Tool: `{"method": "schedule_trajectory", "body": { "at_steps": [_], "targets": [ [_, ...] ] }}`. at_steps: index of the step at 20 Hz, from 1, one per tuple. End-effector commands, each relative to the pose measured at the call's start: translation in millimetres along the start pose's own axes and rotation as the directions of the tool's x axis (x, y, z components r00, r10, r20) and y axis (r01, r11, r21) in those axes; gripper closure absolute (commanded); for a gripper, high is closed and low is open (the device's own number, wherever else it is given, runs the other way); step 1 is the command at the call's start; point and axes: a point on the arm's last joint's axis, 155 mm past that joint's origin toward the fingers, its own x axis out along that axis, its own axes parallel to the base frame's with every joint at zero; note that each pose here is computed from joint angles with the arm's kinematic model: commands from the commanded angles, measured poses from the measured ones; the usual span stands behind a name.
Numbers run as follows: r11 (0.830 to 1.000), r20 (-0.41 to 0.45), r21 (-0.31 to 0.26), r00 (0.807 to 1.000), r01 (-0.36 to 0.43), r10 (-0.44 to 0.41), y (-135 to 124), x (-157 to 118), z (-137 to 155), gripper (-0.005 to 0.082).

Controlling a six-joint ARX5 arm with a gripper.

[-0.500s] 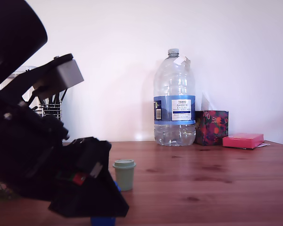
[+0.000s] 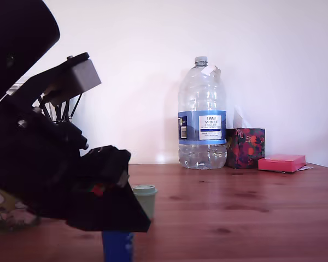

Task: Pick up the coffee capsules from the table one by one and drop them inside the nearest coffee cup

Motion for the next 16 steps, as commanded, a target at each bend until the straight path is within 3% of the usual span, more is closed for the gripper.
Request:
{"method": "schedule_trajectory", "body": {
  "at_steps": [1, 6, 16],
  "targets": [
    [1.000, -0.008, 0.010, 1.000, 0.001, -0.001, 0.1, 2.0, -3.5, 0.0533],
    [1.000, 0.000, 0.009, 1.000, 0.003, -0.003, -0.4, 2.0, -1.5, 0.0535],
    [0.994, 0.090, 0.043, 0.991, 0.098, -0.102, -27.0, 3.5, 47.6, 0.0535]
  ]
}}
